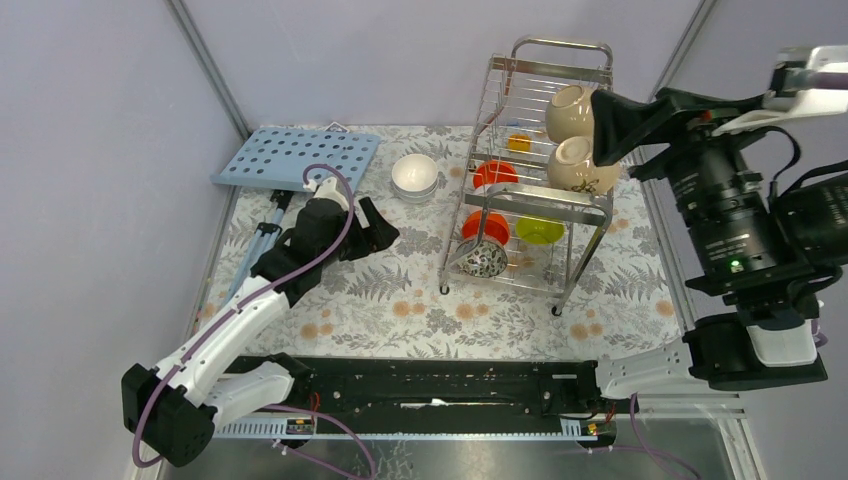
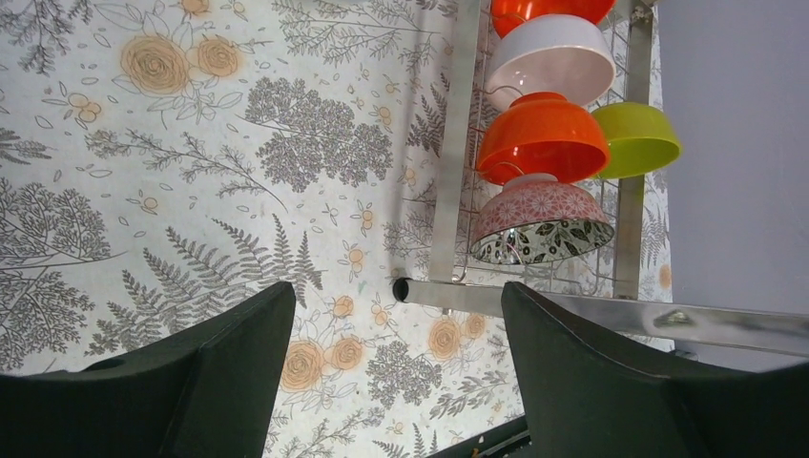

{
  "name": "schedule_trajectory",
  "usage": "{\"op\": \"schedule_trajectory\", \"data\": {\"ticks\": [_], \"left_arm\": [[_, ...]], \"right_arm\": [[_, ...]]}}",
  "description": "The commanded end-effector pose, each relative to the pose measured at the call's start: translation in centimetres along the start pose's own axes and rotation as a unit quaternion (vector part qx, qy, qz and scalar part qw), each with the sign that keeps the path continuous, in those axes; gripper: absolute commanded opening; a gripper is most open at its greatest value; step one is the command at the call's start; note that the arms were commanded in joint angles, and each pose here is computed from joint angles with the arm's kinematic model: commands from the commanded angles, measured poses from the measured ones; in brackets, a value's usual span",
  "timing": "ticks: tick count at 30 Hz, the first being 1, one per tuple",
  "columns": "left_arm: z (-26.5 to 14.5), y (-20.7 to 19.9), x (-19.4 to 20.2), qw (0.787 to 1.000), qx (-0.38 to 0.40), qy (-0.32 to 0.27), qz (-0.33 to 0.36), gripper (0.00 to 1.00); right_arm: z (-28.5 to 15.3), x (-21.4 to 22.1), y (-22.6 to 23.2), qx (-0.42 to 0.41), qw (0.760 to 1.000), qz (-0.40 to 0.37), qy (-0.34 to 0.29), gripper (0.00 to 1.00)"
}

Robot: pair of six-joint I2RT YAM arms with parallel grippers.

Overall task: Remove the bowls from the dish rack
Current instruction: Adjust the dish rack at the center of the board.

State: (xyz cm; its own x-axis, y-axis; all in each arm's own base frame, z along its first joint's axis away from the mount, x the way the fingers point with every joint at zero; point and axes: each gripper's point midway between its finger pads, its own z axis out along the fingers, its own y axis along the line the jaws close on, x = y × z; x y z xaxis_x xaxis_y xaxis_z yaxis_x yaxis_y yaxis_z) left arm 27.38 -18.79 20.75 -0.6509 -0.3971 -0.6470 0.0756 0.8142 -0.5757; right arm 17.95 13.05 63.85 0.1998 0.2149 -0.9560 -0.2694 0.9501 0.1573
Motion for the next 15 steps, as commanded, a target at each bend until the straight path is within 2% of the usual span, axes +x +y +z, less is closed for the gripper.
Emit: {"op": "schedule_trajectory", "data": {"ticks": [1, 8, 11, 15], "left_arm": [[-0.4, -1.0, 0.0, 1.0, 0.026, 0.0, -0.014, 0.83], [-0.9, -0.5, 0.2, 1.0, 0.024, -0.007, -0.016, 0.83], [-0.8, -0.3, 0.5, 1.0, 0.022, -0.003, -0.017, 0.83], [-1.0, 0.0, 0.8, 1.0, 0.018, 0.002, -0.015, 0.83]], "right_arm": [[0.4, 0.2, 0.5, 0.019, 1.0, -0.015, 0.008, 0.89], [1.6, -0.4, 2.3, 0.031, 0.998, -0.052, 0.005, 0.89], [2.3, 1.5, 3.4, 0.031, 0.997, -0.073, 0.02, 0.9], [5.2, 4.5, 1.9, 0.048, 0.995, -0.066, 0.05, 0.91]]}}
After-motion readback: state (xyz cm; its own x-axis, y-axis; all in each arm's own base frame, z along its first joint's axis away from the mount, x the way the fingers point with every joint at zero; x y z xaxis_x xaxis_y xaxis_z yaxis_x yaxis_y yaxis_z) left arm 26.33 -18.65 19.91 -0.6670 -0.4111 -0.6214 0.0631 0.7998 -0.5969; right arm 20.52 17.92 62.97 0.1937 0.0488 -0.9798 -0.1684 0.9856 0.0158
